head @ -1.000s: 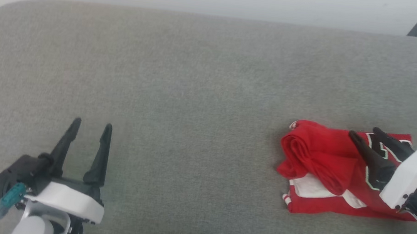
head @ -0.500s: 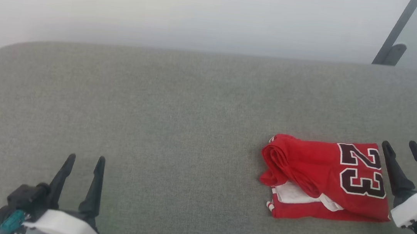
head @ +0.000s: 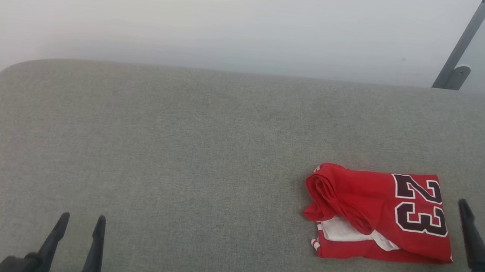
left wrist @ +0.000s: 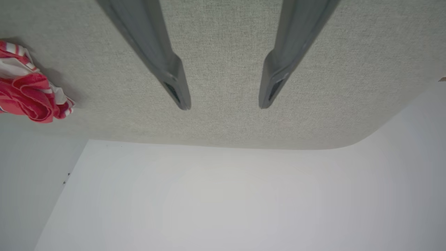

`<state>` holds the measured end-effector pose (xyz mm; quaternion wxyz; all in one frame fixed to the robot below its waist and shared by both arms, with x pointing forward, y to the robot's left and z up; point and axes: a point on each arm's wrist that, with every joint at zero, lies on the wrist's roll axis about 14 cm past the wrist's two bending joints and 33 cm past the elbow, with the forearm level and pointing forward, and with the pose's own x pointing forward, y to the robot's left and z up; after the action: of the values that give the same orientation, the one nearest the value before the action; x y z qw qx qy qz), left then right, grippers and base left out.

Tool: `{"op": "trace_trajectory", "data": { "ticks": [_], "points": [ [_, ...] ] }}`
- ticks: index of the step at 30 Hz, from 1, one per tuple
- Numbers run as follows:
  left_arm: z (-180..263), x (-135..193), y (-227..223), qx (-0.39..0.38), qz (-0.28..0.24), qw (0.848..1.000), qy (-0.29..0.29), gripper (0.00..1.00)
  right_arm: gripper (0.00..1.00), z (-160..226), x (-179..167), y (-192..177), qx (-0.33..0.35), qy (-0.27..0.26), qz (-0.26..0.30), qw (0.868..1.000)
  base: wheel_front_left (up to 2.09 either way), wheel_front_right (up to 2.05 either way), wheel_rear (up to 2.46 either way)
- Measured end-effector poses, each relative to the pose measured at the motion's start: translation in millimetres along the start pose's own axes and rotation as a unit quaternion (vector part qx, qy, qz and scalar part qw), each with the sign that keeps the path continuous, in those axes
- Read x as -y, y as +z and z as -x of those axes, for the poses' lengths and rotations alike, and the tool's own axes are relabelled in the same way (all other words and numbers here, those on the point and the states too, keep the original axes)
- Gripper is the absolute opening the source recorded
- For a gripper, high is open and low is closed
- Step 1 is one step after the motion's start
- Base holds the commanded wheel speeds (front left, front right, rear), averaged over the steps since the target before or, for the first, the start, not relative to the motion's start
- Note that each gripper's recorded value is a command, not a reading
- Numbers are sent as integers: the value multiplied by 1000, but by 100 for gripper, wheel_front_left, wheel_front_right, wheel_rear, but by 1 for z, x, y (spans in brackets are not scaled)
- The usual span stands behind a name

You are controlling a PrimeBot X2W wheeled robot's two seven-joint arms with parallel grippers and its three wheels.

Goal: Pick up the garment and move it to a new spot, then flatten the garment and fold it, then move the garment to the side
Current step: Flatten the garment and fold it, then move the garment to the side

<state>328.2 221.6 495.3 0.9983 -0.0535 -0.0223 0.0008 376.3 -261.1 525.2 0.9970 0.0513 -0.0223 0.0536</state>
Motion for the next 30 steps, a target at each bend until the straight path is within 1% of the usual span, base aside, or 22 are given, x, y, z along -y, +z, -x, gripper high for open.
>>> {"op": "trace_trajectory", "data": {
  "ticks": [4,10,14,16,21,23,26,28,29,30],
  "points": [
    [8,-1,-2,-5,-3,1000,4,100,100,12,4,-1,4,-13,-3,1000,0,0,0],
    [4,1,1,1,-2,1000,7,100,100,18,5,-4,3,-21,-3,1000,0,0,0],
    [1,4,-1,-2,-2,1000,2,100,100,17,4,-4,2,-22,-6,1000,0,0,0],
    [-1,5,0,1,9,1000,3,100,100,16,3,-4,2,-21,-7,1000,0,0,0],
    [-13,13,-1,1,15,1000,-9,100,100,-3,3,0,-2,-18,-5,1000,0,0,0],
    [-21,18,2,8,16,1000,-16,100,100,-13,7,-7,-28,-20,-5,999,0,0,0],
    [-35,22,4,13,15,1000,-24,100,100,-28,14,-25,-101,-16,6,995,0,0,0],
    [-45,26,3,13,15,999,-31,100,100,-35,20,-40,-162,-9,24,986,0,0,0],
    [-51,29,2,13,17,999,-36,100,100,-38,25,-50,-199,-12,20,980,0,0,0],
    [-56,31,0,12,19,999,-41,100,100,-39,26,-60,-236,-5,29,971,0,0,0]
  ]
}}
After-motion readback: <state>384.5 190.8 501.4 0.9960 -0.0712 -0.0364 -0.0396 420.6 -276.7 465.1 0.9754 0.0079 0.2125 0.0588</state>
